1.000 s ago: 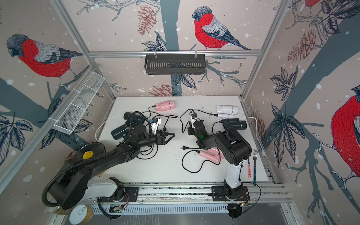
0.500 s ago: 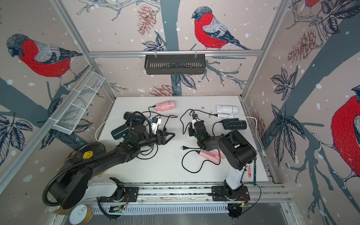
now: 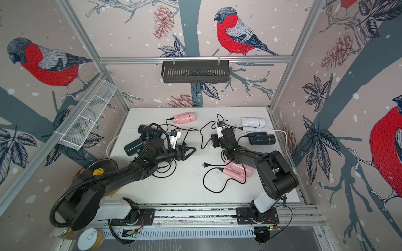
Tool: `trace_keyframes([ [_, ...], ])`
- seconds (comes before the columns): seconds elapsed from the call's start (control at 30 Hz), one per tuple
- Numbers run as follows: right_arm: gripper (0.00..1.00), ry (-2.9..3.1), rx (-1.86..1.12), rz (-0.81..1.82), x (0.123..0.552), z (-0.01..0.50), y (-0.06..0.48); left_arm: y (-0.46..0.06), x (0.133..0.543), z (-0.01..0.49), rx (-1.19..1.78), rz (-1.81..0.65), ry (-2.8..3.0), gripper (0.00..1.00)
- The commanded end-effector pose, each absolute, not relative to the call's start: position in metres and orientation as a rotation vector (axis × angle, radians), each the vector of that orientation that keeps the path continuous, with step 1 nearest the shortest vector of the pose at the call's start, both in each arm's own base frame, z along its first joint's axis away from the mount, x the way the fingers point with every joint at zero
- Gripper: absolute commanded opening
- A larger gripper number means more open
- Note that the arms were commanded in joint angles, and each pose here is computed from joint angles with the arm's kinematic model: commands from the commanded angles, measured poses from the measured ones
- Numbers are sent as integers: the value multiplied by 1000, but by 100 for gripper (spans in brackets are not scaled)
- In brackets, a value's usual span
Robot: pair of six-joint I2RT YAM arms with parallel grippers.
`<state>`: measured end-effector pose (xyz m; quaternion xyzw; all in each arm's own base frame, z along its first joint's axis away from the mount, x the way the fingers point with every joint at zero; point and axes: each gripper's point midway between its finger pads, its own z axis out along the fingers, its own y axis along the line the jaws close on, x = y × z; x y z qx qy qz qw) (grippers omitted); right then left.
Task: Charge the blow dryers
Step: Insert the plug into the socket.
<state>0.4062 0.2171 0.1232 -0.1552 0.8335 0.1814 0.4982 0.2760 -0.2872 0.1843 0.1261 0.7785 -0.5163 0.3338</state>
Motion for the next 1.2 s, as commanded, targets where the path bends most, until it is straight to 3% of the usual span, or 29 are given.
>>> trace_keyframes([
  [0.0,45,2068,-420,483,400,118,224,-291,278,199,359,-1375,1968,94],
  [0.67,39,2339,-277,495,412,130,218,-294,280,198,360,-1384,1972,94],
  [1.17,36,2499,-226,221,423,107,228,-291,277,195,349,-1378,1975,94],
])
